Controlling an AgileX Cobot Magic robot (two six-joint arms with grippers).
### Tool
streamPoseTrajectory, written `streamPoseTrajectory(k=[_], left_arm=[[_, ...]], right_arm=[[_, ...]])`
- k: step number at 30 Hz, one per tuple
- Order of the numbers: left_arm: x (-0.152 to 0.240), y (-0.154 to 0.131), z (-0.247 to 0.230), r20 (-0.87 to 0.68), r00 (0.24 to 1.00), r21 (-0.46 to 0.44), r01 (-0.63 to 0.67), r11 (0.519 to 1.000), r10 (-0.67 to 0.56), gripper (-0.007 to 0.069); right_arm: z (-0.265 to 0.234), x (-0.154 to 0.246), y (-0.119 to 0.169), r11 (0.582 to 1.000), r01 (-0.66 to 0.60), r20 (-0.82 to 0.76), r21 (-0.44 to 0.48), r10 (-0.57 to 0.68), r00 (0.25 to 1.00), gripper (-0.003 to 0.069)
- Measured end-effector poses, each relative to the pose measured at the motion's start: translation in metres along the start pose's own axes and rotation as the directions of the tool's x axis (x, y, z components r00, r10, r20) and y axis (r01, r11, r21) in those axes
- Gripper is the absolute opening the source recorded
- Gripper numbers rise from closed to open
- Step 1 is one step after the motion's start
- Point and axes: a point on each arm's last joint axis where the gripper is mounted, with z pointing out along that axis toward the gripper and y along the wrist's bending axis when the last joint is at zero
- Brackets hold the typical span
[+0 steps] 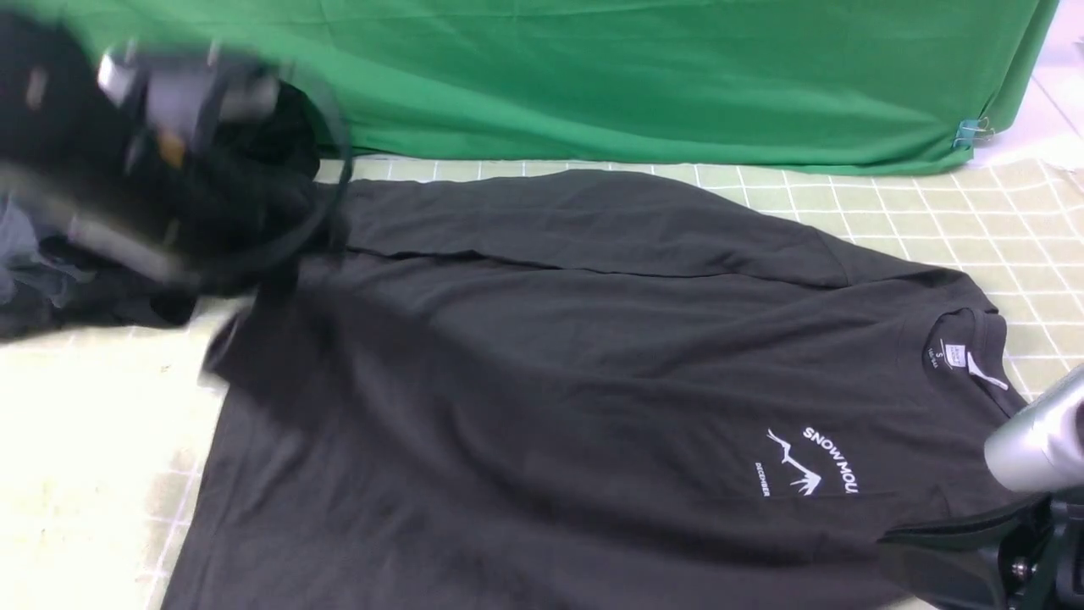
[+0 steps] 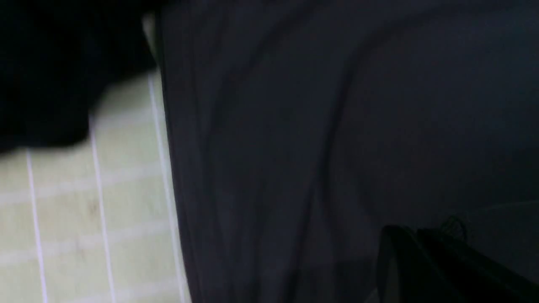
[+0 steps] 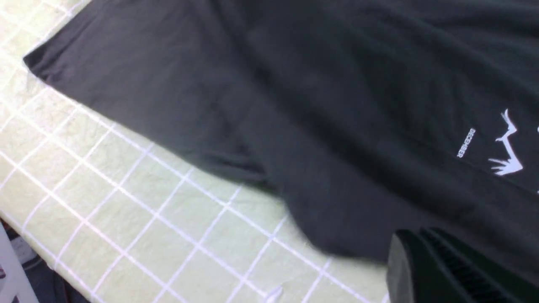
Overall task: Fold a long-sleeved shirt over a green coffee tablecloth.
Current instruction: 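Fold the left side of the black T-shirt inward over its body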
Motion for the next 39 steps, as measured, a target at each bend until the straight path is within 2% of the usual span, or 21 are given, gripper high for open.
streamPoseTrajectory(k=[4,5,12,15,16,18,22,30,35,39], left_arm=[[-0.035,0.008,0.021,-0.005,1.000,-0.020,0.016,1.000,-0.016,0.0006],[-0.048,0.016,0.038,-0.025,0.999,-0.037,0.028,0.999,-0.029,0.0006],[-0.061,0.039,0.101,-0.141,0.989,-0.106,0.036,0.994,-0.051,0.0007],[-0.057,0.040,0.123,-0.190,0.981,-0.097,0.015,0.995,-0.033,0.0008],[-0.055,0.039,0.129,-0.205,0.978,-0.079,0.014,0.997,-0.031,0.0008],[-0.054,0.037,0.133,-0.216,0.975,-0.054,0.036,0.998,-0.047,0.0008],[-0.055,0.036,0.133,-0.214,0.975,-0.045,0.044,0.998,-0.052,0.0008],[-0.055,0.039,0.134,-0.214,0.977,-0.075,0.007,0.997,-0.023,0.0008],[-0.055,0.040,0.133,-0.213,0.977,-0.083,-0.003,0.997,-0.015,0.0008],[-0.055,0.040,0.134,-0.210,0.978,-0.083,-0.003,0.997,-0.014,0.0008]], right_arm=[[0.004,-0.002,0.001,1.000,-0.007,-0.066,0.015,0.008,0.998,0.0003],[0.006,-0.004,0.002,0.999,-0.002,-0.144,0.039,0.008,0.990,0.0008],[0.021,-0.020,0.006,0.997,0.036,-0.295,0.075,-0.013,0.955,0.0050],[0.041,-0.023,0.008,0.995,0.066,-0.352,0.081,-0.034,0.935,0.0122],[0.054,-0.023,0.008,0.993,0.093,-0.385,0.078,-0.056,0.921,0.0190],[0.075,-0.022,0.007,0.989,0.132,-0.423,0.070,-0.090,0.902,0.0280],[0.117,-0.016,0.006,0.986,0.154,-0.466,0.067,-0.105,0.879,0.0367],[0.175,0.000,-0.004,0.980,0.157,-0.498,0.118,-0.078,0.864,0.0382],[0.192,0.000,-0.014,0.981,0.122,-0.451,0.152,-0.041,0.891,0.0382],[0.195,-0.003,-0.014,0.983,0.110,-0.414,0.148,-0.039,0.910,0.0323]])
